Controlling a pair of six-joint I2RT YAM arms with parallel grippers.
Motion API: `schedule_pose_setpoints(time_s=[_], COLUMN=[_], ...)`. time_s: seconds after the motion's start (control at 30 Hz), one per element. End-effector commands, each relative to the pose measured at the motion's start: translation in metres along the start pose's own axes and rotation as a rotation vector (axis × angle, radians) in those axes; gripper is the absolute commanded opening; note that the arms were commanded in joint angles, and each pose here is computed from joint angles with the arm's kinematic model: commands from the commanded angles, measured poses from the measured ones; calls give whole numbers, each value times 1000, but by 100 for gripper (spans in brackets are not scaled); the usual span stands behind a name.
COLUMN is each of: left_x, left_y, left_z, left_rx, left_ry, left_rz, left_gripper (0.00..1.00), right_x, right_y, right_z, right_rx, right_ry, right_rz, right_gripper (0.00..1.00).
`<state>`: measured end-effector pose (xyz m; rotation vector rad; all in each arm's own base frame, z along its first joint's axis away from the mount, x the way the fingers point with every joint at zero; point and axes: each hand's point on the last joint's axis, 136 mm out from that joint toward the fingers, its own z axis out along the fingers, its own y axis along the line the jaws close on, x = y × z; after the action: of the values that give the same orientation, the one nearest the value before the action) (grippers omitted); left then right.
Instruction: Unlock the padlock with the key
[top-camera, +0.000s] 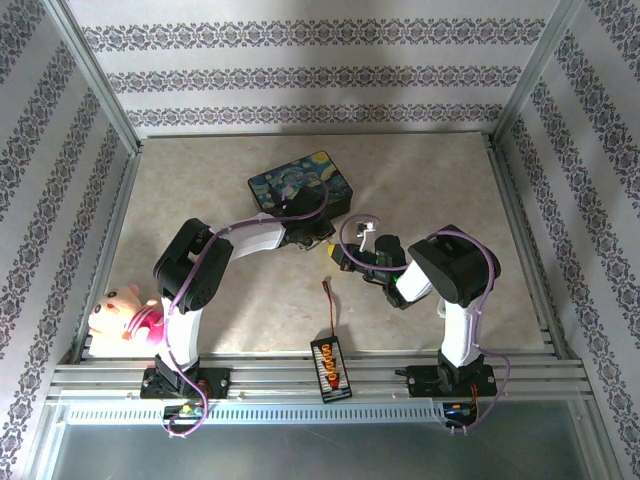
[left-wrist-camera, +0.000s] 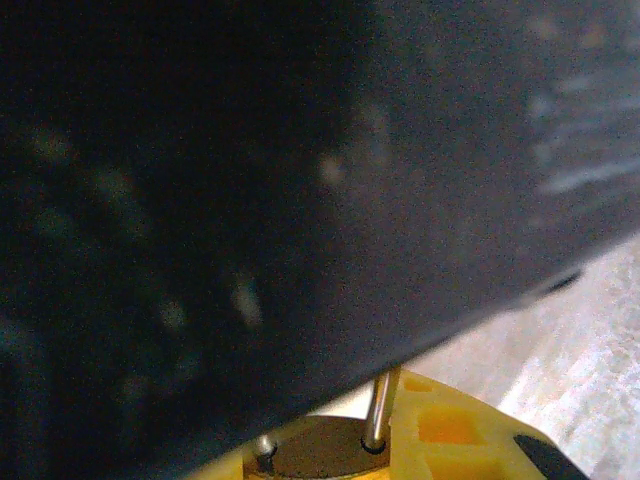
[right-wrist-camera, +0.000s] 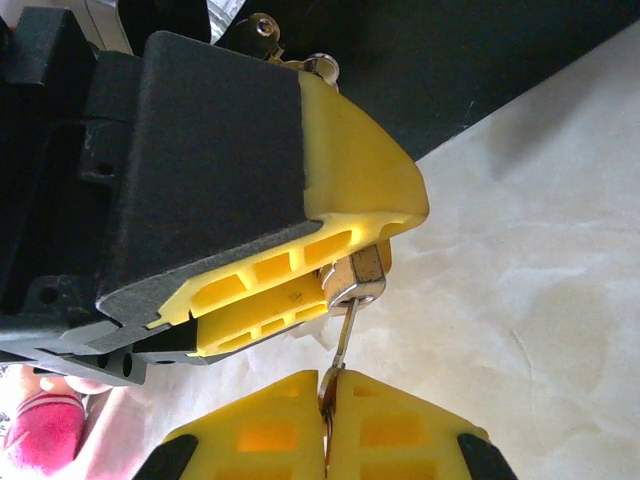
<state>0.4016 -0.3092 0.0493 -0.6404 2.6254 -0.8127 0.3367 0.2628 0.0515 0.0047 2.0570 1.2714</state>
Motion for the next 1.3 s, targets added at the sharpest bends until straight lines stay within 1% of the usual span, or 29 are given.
schedule_pose_setpoints(time_s=[0.0, 0.23, 0.37, 0.5, 0.87, 1.27], left_x=[49, 51, 53, 54, 57, 53], left_y=[-17, -20, -21, -23, -35, -39], left_z=[-3, -7, -6, -6, -7, -14], left_rx=[87, 99, 110, 120, 160, 183], left_ry=[208, 221, 232, 238, 275, 265], left_rz=[-41, -43, -54, -57, -86, -120], left_gripper=[1, 0, 0, 0, 0, 0], right_x=[-41, -54, -62, -64, -53, -43], right_y=[16, 20, 13, 11, -2, -19], right_z=[5, 6, 4, 7, 12, 4], right_rx=[-52, -76, -63, -75, -47, 15], right_ry=[-149, -164, -184, -174, -150, -149], right_rz=[-46, -47, -18, -5, 11, 20], right_gripper=[0, 0, 0, 0, 0, 0])
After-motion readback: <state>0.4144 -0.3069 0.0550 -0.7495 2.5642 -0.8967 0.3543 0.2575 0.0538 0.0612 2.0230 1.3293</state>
